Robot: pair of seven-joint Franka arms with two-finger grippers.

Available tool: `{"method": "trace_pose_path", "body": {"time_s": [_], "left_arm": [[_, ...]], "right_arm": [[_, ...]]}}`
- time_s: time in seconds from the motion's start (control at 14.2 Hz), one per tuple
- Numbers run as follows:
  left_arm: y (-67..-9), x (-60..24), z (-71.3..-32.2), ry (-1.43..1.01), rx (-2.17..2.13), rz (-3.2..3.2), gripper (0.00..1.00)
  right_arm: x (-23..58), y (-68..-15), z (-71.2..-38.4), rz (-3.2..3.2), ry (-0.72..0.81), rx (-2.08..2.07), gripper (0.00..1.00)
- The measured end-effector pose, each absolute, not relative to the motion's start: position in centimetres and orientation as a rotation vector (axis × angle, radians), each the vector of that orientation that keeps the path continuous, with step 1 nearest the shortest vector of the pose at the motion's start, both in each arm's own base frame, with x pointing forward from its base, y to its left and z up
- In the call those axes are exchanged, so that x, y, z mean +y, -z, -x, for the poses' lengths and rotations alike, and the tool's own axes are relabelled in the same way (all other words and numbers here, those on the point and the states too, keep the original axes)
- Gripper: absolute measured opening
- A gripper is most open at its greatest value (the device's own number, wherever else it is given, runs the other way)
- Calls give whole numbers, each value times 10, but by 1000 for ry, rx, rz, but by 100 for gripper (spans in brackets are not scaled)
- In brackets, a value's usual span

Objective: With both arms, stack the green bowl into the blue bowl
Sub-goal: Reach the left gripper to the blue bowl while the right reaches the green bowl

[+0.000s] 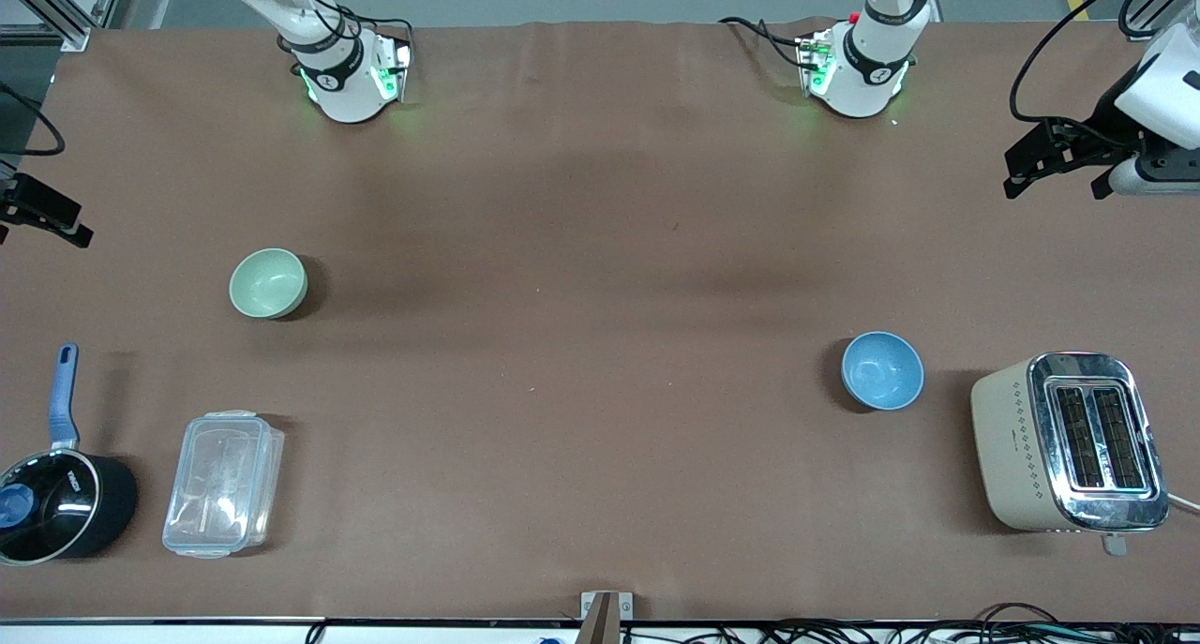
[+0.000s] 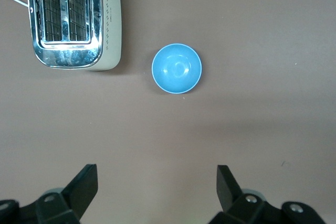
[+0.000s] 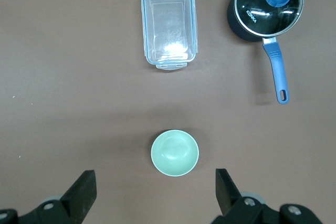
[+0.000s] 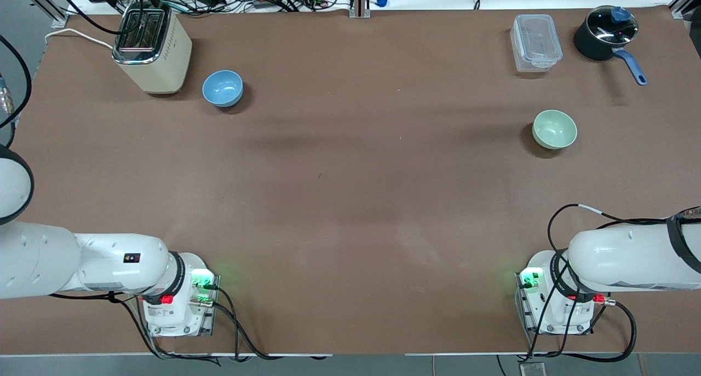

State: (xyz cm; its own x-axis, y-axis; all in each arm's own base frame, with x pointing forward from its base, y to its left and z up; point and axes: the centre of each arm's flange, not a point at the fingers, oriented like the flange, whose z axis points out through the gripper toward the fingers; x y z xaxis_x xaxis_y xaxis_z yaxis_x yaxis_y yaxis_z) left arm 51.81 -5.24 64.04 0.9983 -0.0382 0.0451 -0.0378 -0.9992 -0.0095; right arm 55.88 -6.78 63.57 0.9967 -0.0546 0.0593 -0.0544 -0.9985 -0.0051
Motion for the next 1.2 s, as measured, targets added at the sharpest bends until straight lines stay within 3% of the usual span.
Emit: {"method": "trace_pose_path", "body": {"time_s": [0.42, 0.63, 0.92, 1.2], "left_arm": [[-621, -48, -540, 6, 50, 3122, 100], [-558, -31, -571, -146, 12, 3116, 100], [-445, -24, -612, -163, 4, 3128, 100], [-339, -22, -622, -154, 3, 3136, 100]], "right_arm": [[-68, -636, -559, 3136, 93, 85, 100], [-67, -636, -559, 3136, 95, 82, 100], [-69, -625, -564, 3137, 83, 75, 100], [-98, -572, -571, 3142, 69, -13, 100]]}}
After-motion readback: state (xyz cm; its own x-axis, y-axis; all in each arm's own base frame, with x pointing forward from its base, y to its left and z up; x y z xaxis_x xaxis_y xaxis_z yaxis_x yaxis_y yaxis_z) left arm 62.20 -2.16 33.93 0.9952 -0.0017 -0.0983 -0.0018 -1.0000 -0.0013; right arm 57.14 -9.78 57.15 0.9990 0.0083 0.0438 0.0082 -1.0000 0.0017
